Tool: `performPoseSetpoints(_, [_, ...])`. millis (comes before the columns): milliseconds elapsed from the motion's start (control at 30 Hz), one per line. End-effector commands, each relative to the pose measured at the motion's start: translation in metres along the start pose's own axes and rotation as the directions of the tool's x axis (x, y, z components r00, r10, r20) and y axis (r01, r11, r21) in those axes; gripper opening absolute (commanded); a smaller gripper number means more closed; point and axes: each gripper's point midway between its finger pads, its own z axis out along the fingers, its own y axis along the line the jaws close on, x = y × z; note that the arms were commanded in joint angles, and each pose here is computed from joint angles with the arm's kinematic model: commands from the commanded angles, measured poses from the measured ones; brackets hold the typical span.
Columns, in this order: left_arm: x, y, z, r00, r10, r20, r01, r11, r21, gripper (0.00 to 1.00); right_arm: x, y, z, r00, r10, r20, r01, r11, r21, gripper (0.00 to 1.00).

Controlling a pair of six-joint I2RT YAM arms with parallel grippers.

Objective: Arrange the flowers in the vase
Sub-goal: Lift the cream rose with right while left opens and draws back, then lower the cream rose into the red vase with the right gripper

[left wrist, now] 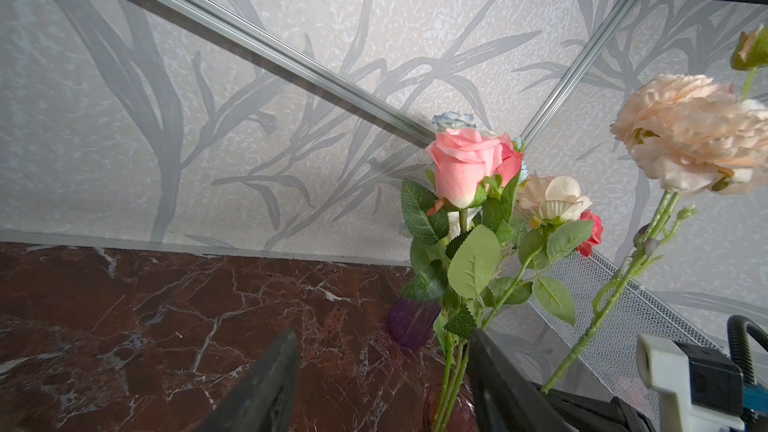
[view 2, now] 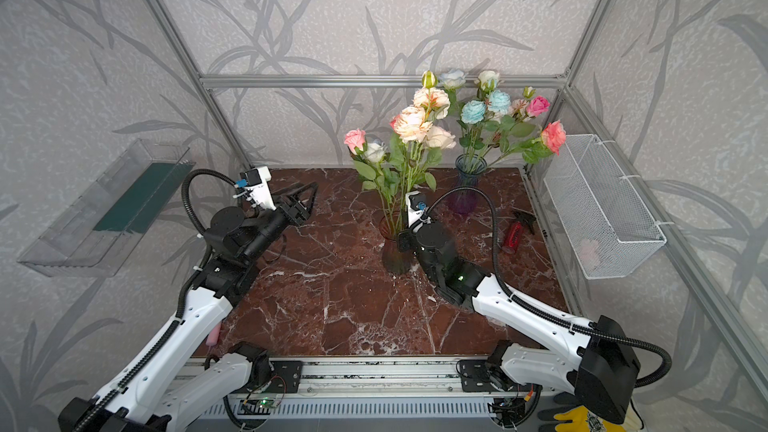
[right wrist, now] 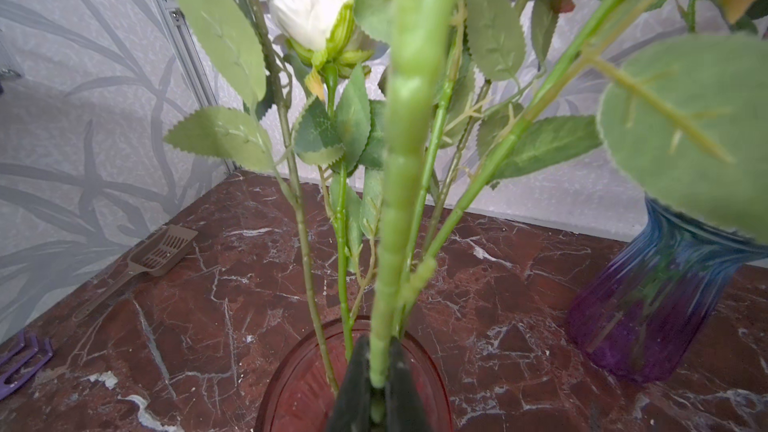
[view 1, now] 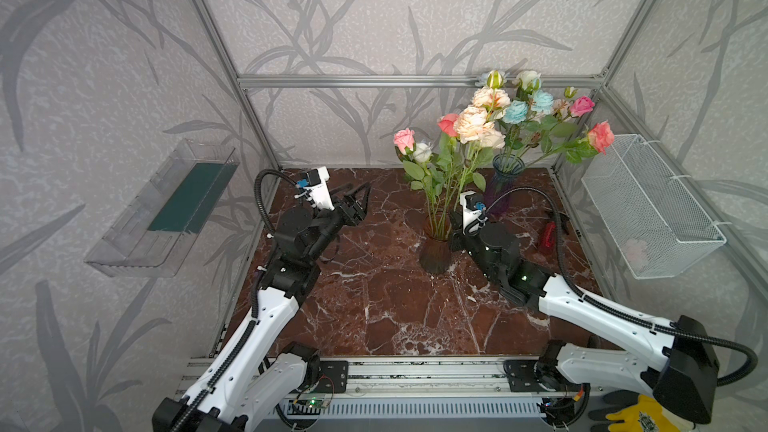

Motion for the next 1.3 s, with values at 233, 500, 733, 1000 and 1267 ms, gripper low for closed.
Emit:
performPoseSetpoints(233, [-0.006, -0.002, 0.0, 1.0, -0.008, 0.026, 0.007, 1.0, 0.02, 0.66, -0.005, 0.0, 0.0, 1.0, 0.015, -0.025, -0.015, 1.0, 0.012, 0.19])
performPoseSetpoints(500, [-0.007, 0.001, 0.001, 1.0, -0.014, 0.026, 0.013, 1.0, 0.016, 0.66, -0.011, 0.008, -0.004, 1.0, 0.005, -0.028, -0.005, 1.0, -0.009, 0.2])
performPoseSetpoints(733, [-0.006, 0.002, 0.001, 1.0, -0.016, 0.025, 0.015, 1.0, 0.016, 0.66, -0.013, 0.013, -0.021, 1.0, 0.009, -0.019, -0.009, 1.0, -0.016, 0.24])
performPoseSetpoints(1000, [-0.006, 0.001, 0.001, 1.0, -0.021, 0.023, 0.021, 1.0, 0.019, 0.66, -0.03, -0.018, -0.062, 0.994, 0.102, 0.049, -0.105, 0.994, 0.043, 0.33])
performPoseSetpoints(1267, [-0.005, 0.001, 0.003, 1.0, -0.026, 0.017, 0.025, 0.999, 0.023, 0.65, -0.038, -0.043, -0.053, 0.968, 0.25, -0.003, -0.25, 0.968, -0.014, 0.35])
